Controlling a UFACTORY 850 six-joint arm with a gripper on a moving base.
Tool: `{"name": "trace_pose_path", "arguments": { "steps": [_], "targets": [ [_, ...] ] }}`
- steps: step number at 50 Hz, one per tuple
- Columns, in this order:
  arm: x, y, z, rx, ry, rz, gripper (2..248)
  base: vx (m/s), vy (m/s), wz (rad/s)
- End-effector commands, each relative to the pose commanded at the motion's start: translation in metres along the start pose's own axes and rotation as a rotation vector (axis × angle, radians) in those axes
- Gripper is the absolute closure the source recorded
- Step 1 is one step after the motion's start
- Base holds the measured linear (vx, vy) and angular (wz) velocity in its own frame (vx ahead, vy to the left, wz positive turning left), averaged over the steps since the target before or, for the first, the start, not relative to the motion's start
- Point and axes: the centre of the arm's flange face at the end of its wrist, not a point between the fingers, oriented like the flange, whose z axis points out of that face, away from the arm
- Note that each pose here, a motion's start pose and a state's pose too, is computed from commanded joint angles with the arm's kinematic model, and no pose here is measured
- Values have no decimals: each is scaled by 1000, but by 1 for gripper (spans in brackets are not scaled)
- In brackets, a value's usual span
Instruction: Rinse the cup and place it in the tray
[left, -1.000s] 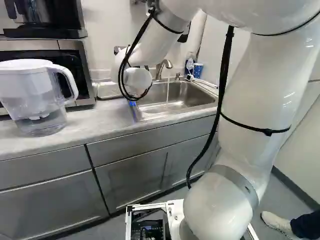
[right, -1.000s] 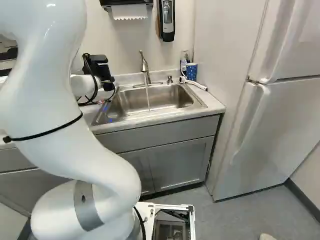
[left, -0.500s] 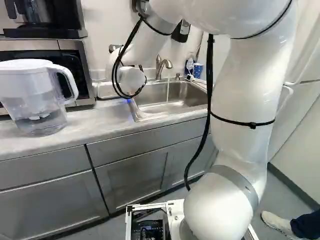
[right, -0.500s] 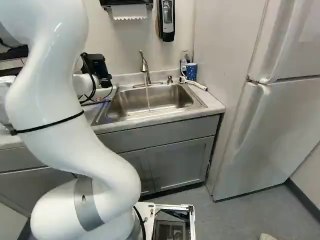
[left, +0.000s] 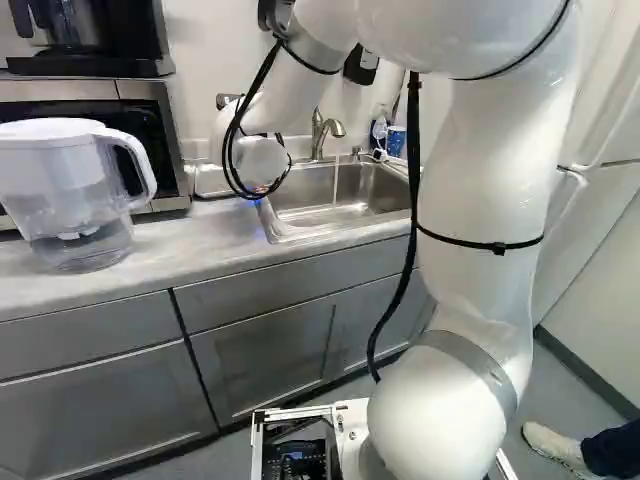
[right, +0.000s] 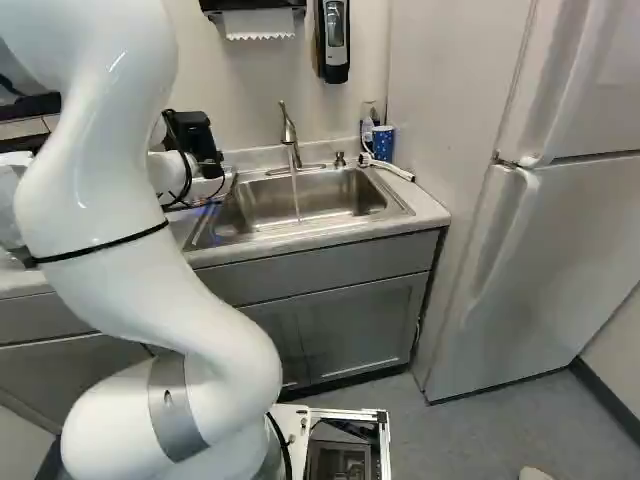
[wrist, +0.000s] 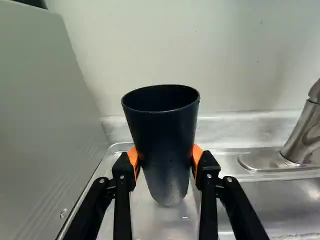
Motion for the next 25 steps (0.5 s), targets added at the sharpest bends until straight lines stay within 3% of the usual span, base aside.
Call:
{"name": "trace_pose_path", "arguments": {
  "steps": [25],
  "targets": [
    [-22, 2, 6, -17, 15, -13, 128, 0, 0, 0]
  ]
}}
